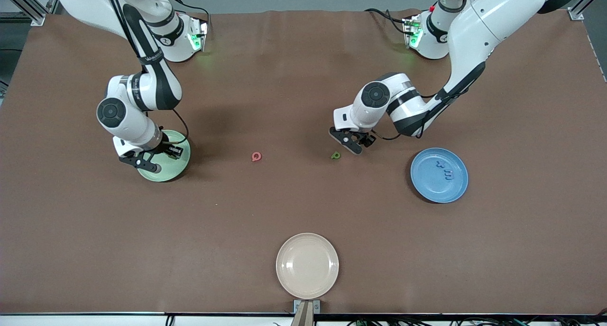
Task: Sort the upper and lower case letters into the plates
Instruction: 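Place the B on the green plate while the left gripper grasps the u, then carry the u to the blue plate while the right gripper grasps the pink a, then place the pink a on the green plate while the left gripper releases the u, then grasp the green d with the left gripper while the right gripper retracts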
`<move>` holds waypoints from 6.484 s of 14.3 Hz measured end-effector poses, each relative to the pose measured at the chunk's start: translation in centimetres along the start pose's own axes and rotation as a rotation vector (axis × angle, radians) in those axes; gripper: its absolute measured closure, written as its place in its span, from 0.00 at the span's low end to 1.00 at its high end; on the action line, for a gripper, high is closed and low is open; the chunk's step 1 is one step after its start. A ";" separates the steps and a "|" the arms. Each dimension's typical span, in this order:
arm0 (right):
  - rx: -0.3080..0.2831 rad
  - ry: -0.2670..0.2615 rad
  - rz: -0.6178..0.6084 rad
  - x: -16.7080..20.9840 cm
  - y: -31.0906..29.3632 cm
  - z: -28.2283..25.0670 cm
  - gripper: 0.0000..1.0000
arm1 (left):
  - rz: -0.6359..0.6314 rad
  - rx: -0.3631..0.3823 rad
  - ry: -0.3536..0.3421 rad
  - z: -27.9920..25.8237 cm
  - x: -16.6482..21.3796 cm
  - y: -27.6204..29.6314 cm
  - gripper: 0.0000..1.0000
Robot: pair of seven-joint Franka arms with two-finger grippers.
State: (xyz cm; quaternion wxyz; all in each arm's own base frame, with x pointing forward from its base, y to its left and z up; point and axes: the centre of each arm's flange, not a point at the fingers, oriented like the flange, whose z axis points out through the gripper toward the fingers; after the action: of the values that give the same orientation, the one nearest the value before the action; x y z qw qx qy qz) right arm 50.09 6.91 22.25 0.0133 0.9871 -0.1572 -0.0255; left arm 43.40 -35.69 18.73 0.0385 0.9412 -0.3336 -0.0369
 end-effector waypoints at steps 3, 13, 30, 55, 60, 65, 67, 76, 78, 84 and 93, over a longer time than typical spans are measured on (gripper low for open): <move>-0.005 -0.004 -0.001 -0.5 0.2 0.8 0.65 | -0.035 0.017 -0.005 0.8 0.5 -0.2 0.28; -0.021 -0.022 0.004 0.0 0.0 1.6 0.23 | -0.060 0.039 -0.001 1.3 1.3 0.5 0.50; 0.044 0.062 0.263 -7.9 -24.9 0.6 0.01 | -0.179 0.095 0.008 -2.0 2.5 -3.2 0.72; 0.010 0.050 0.282 -8.3 -25.3 3.5 0.64 | -0.394 0.108 -0.081 -2.9 -5.8 -25.4 0.72; 0.005 -0.033 0.141 -0.1 -14.4 -2.3 0.64 | -0.346 0.139 -0.082 -2.7 -6.2 -26.2 0.69; 0.052 -0.065 -0.014 4.7 1.6 -3.4 0.64 | -0.233 0.178 -0.031 -5.8 -4.9 -26.4 0.23; 0.058 -0.043 -0.044 5.2 5.4 -2.2 0.64 | -0.198 0.183 0.006 -7.6 -3.3 -24.0 0.05; 0.024 -0.020 -0.062 3.6 7.0 3.1 0.64 | 0.033 0.119 0.039 -8.0 2.5 -6.2 0.00; 0.021 -0.023 -0.063 3.5 7.0 3.4 0.64 | 0.071 0.095 0.029 -7.0 2.9 -3.8 0.00; 0.030 -0.012 -0.105 4.6 6.5 2.2 0.13 | 0.141 0.059 0.018 -3.6 5.7 0.2 0.00; 0.002 -0.198 -0.201 12.6 8.8 -15.3 0.00 | 0.122 0.022 0.053 -0.3 7.3 0.3 0.06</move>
State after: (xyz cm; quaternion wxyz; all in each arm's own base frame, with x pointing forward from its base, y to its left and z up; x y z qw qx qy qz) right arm 60.16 -5.05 37.23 -0.0060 0.9906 -0.0581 -0.1238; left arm 48.91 -40.51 18.78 0.0393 0.9202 -0.3894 -0.0059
